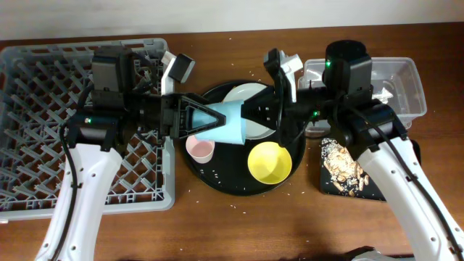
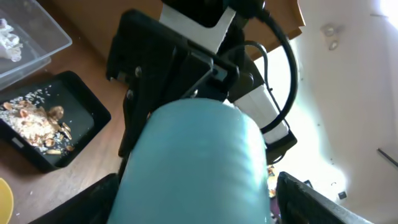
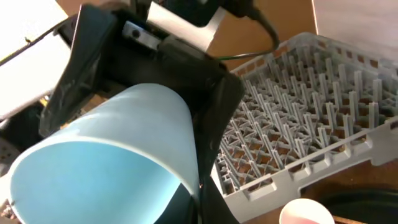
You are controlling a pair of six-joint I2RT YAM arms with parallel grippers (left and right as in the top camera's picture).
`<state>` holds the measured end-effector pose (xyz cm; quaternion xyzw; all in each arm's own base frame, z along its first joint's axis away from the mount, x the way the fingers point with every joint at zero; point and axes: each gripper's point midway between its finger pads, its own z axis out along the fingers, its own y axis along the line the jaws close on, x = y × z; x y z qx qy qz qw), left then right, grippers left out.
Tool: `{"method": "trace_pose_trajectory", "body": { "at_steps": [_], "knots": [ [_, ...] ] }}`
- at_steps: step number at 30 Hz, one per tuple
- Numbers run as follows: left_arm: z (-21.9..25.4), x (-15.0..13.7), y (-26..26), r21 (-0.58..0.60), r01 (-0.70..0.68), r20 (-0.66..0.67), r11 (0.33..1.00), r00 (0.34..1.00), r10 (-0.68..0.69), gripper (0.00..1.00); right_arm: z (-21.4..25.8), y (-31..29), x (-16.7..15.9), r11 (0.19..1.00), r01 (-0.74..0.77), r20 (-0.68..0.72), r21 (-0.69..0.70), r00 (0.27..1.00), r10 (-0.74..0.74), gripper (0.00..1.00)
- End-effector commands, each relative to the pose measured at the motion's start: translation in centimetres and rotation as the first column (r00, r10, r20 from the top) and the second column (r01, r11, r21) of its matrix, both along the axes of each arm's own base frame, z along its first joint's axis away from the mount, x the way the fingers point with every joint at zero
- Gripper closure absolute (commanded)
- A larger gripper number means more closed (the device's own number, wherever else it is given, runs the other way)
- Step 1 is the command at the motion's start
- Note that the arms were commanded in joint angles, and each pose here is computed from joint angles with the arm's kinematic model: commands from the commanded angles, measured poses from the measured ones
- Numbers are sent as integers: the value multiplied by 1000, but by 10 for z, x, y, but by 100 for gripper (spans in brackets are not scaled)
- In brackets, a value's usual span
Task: Sort waste into correct bins and load items into the dishwasher rack
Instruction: 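Grasp the blue cup with the right gripper and pass it to the left gripper, then lower the blue cup into the rack's front-left corner with the left gripper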
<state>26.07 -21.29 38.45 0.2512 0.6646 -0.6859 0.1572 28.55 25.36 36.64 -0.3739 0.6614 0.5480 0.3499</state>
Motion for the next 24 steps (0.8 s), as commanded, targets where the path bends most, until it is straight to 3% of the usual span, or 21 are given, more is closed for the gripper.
{"method": "trace_pose_trajectory", "body": {
  "at_steps": [1,2,5,6,7,8,9,11,12,13,14,15,18,21,24],
  "knots": [
    [8,-5,1,-14,14,17,1000,1000,-14,21,-1,-5,22,991,132,-29,-34,991,-133,96],
    [8,-5,1,-14,14,17,1000,1000,-14,22,-1,-6,23,990,136,-29,-35,990,-137,96],
    [7,-5,1,-12,12,18,1000,1000,-12,44,-2,-7,23,990,138,-43,-37,989,-140,96],
    [5,-1,1,1,-7,20,1000,1000,7,49,-2,-7,23,990,138,-43,-37,989,-140,64],
    [2,4,0,21,-36,24,999,999,35,49,-1,-7,24,990,140,-40,-37,989,-141,24],
    [-8,18,0,75,-118,47,990,992,115,49,0,-14,28,986,164,-35,-35,986,-165,1],
    [-25,40,7,167,-252,61,953,968,245,49,2,-29,37,976,213,-37,-35,976,-214,2],
    [-74,74,43,434,-501,81,749,850,521,49,-10,-60,52,931,352,-161,-93,918,-363,2],
    [-98,80,72,563,-575,121,593,767,630,49,-28,-69,53,905,393,-225,-164,878,-422,1],
    [-124,77,117,704,-610,169,365,643,747,49,-65,-81,49,836,443,-301,-325,789,-535,2],
    [-134,71,141,758,-596,169,264,570,804,49,-89,-90,44,770,459,-310,-443,728,-612,2],
    [-150,54,188,838,-531,142,126,436,889,49,-111,-99,36,697,456,-277,-553,688,-670,1],
    [-168,10,320,903,-354,265,-243,15,964,53,-118,-96,29,680,434,-267,-591,689,-673,2],
    [-183,-29,386,908,-182,333,-378,-236,913,54,-119,-96,29,677,436,-265,-593,688,-676,1],
    [-226,-47,412,926,-89,321,-367,-326,889,53,-119,-96,29,676,436,-265,-594,688,-676,2]
  ]
}}
